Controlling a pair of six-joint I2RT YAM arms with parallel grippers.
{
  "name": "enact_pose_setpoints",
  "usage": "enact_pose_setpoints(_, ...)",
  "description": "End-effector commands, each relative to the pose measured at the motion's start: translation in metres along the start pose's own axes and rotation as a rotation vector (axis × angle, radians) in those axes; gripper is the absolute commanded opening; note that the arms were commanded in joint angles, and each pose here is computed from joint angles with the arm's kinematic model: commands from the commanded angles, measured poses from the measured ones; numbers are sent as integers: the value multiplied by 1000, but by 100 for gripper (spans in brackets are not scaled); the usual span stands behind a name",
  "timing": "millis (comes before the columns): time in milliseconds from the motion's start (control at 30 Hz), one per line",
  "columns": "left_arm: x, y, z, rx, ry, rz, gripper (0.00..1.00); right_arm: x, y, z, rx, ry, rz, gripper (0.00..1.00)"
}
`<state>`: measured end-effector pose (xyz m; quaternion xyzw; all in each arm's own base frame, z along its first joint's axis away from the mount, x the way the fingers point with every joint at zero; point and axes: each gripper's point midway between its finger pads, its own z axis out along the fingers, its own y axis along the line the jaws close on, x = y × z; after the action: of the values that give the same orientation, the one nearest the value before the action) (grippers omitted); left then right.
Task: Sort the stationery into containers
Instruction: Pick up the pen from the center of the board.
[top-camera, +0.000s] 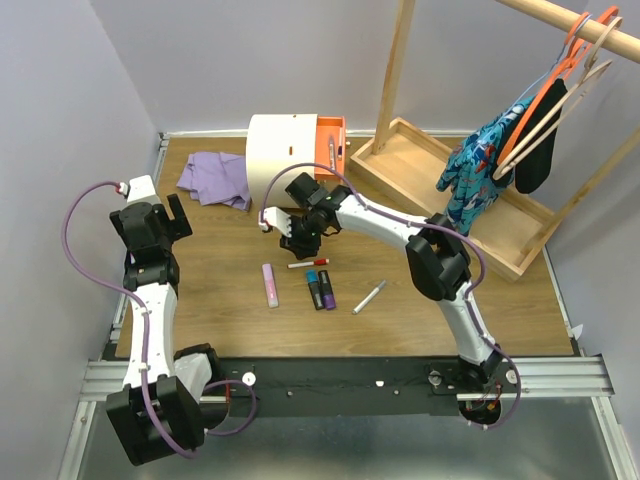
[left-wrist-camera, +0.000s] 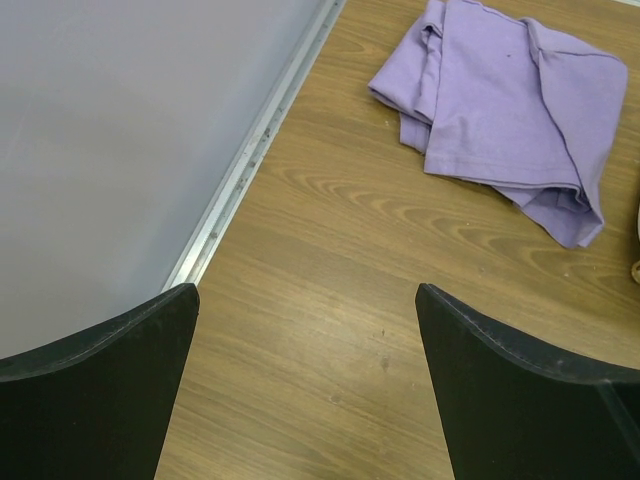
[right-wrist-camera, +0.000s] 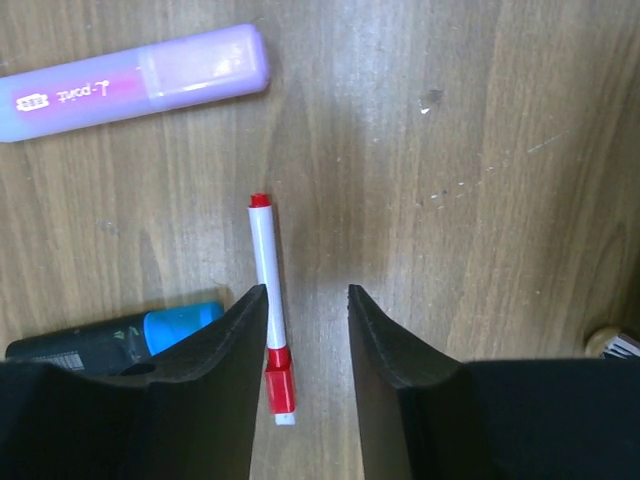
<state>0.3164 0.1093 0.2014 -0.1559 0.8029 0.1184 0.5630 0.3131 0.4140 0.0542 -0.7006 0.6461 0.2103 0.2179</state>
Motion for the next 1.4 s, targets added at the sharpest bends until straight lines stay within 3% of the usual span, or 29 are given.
enact_pose_setpoints(0,-15,2,2,-14,-44,24,99,7,20,13,-100,30,-4,48)
enact_pose_setpoints(400,-11,6,5,-31,-28,33,99,21,20,40,-101,70,-61,47)
enact_pose_setpoints(667,-2,6,8,-35,-21,29,99,44,24,50,-97,157,-51,7)
enact_pose_setpoints(833,1,1,11,-18,-6,10,99,32,12,36,-30,162,-10,1)
enact_pose_setpoints(1000,2,-5,11,14,-4,2,99,-9,-16,-3,91,83,-2,0)
enact_pose_setpoints(1200,-8,-4,4,21,-25,12,99,-61,-38,-74,158,-117,34,1)
enact_pose_setpoints(1367,-13,-5,-1,50,-33,5,99,-95,-67,-147,279,-313,226,0)
